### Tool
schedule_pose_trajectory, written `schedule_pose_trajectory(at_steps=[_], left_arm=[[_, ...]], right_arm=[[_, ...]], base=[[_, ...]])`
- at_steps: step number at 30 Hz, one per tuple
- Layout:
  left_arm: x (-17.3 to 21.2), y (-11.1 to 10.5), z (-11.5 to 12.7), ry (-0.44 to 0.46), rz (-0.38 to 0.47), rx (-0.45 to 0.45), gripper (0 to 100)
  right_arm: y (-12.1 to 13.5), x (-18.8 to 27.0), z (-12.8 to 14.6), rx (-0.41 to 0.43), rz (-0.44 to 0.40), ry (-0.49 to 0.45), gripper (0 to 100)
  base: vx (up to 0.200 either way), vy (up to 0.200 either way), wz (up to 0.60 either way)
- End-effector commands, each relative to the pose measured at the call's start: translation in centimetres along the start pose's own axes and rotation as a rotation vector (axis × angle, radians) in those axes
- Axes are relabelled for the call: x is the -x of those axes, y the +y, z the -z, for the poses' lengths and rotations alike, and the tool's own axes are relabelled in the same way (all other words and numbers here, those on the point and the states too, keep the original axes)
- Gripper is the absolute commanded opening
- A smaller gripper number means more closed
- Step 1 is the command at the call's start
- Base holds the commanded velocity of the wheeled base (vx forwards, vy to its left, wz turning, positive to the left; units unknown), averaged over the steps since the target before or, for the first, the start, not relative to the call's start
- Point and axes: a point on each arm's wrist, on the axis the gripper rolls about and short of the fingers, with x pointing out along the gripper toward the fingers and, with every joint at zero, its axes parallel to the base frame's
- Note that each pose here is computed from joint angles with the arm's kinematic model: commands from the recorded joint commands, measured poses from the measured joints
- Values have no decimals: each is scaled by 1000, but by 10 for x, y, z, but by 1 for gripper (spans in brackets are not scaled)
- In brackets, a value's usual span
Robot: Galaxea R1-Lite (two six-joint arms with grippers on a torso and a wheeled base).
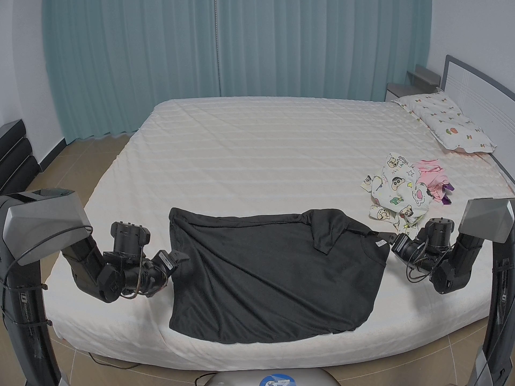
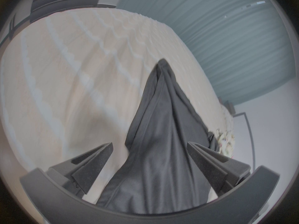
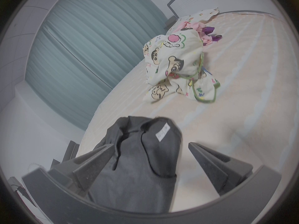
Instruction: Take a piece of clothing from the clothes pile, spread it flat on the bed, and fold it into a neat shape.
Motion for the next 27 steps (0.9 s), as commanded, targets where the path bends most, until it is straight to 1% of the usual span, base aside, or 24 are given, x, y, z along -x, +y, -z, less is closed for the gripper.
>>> schedule_pose_trajectory(at_steps=[1, 4, 7, 13, 22, 24, 25, 27], left_arm=[[5, 5, 27, 43, -64, -84, 100], [7, 8, 33, 49, -93, -107, 100], [9, 9, 35, 53, -98, -115, 100], [13, 10, 41, 69, -107, -127, 100], [17, 7, 58, 119, -115, -181, 100], [16, 5, 61, 114, -120, -195, 100], [16, 6, 61, 108, -126, -201, 0], [16, 6, 61, 107, -129, -223, 0]], right_arm=[[-1, 18, 12, -3, 21, 36, 100], [-2, 25, 16, -3, 21, 34, 100], [-3, 30, 20, 1, 20, 35, 100], [2, 33, 27, 13, 6, 51, 100], [5, 33, 28, 13, -2, 54, 100], [5, 34, 29, 13, 1, 60, 100], [5, 34, 31, 14, 1, 64, 100], [9, 36, 35, 22, -13, 70, 100]], base=[[0, 0, 0], [0, 0, 0], [0, 0, 0], [0, 0, 0], [0, 0, 0], [0, 0, 0], [0, 0, 0], [0, 0, 0]])
